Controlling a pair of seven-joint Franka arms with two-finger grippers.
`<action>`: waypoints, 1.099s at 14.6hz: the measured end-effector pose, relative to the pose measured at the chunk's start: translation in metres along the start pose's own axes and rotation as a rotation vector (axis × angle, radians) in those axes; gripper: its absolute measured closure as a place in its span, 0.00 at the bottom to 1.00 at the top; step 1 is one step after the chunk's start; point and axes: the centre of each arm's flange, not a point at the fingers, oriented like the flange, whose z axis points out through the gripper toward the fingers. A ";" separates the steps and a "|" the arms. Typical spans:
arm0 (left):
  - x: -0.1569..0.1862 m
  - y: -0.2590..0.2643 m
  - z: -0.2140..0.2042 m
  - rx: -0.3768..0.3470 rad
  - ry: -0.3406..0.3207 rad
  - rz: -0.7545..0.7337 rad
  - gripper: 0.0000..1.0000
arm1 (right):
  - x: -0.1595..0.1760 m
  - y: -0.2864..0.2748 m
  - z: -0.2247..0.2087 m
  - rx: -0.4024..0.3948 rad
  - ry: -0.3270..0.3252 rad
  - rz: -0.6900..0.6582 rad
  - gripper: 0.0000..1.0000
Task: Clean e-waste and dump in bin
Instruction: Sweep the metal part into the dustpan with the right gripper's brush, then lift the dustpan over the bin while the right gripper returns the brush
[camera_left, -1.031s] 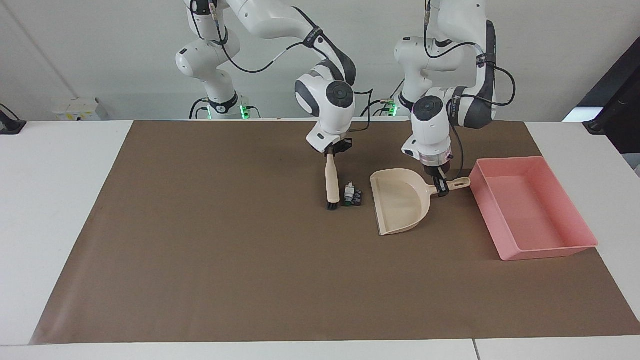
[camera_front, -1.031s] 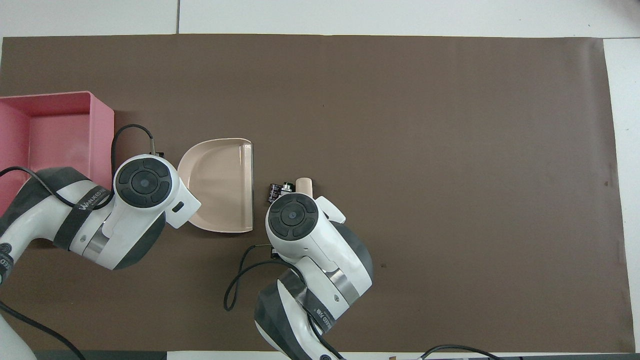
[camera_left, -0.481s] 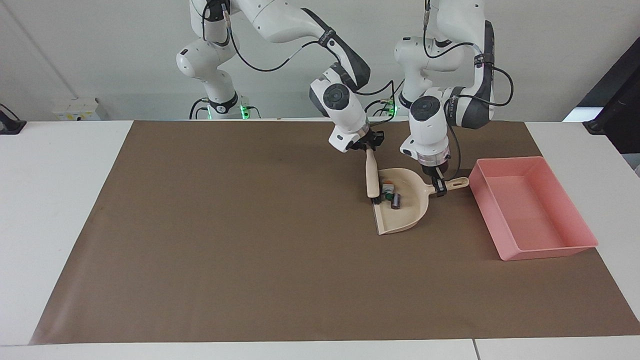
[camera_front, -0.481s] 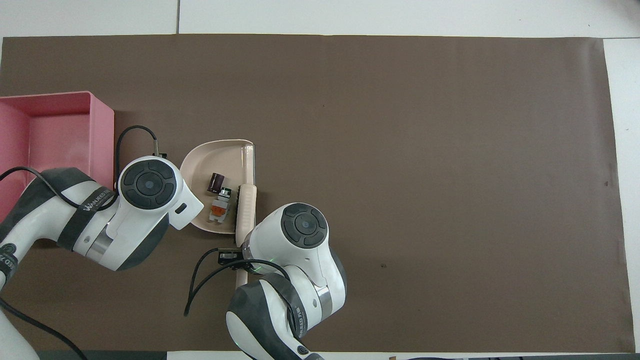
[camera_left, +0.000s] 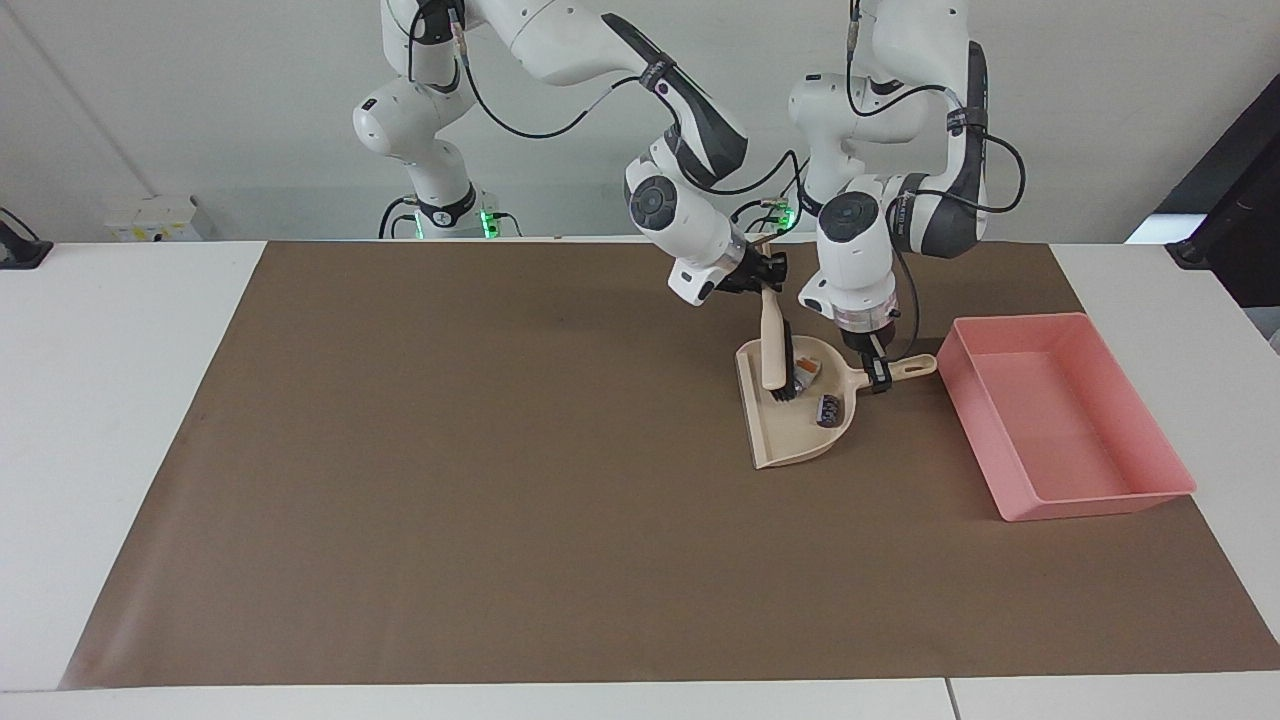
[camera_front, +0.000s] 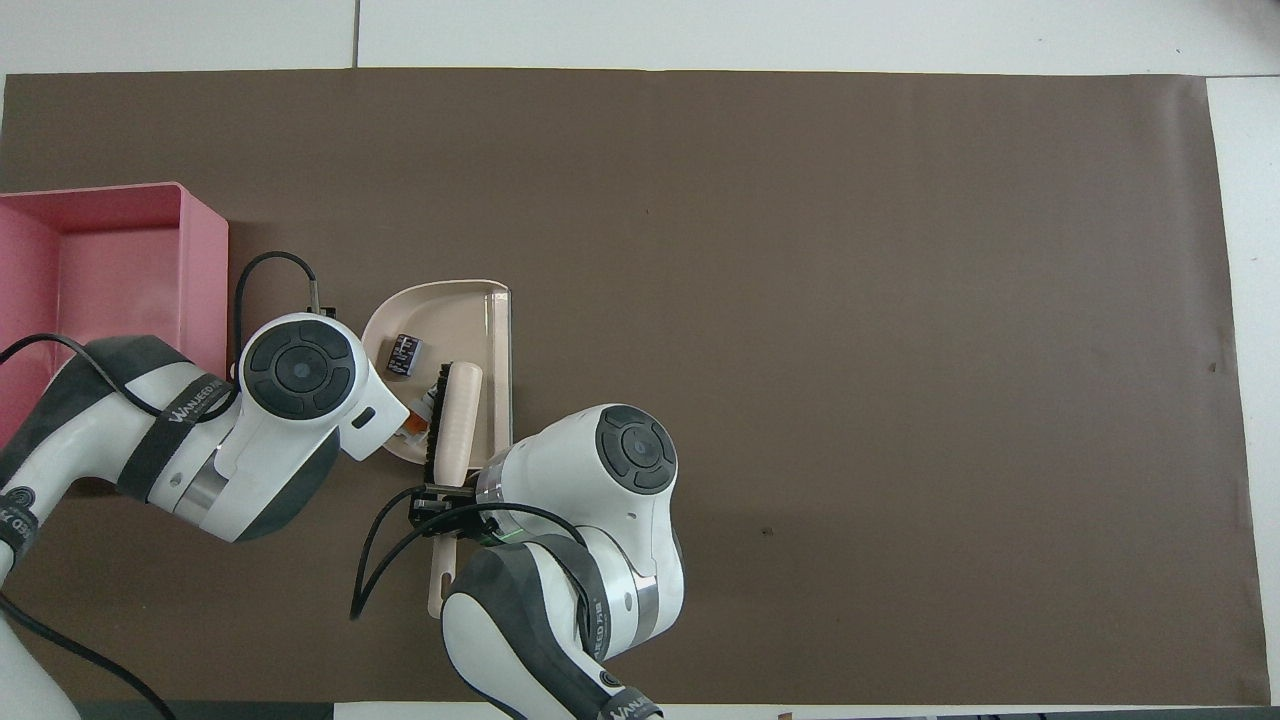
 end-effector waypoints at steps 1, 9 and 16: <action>0.000 0.000 0.000 0.000 0.000 0.000 0.67 | 0.000 0.000 0.000 0.001 0.000 0.000 0.74; 0.000 0.000 0.000 0.000 0.000 0.000 0.67 | -0.025 -0.019 -0.084 -0.180 0.021 -0.010 0.74; -0.018 -0.013 -0.006 0.013 0.007 0.024 0.67 | 0.020 0.064 -0.217 -0.524 0.073 0.006 0.74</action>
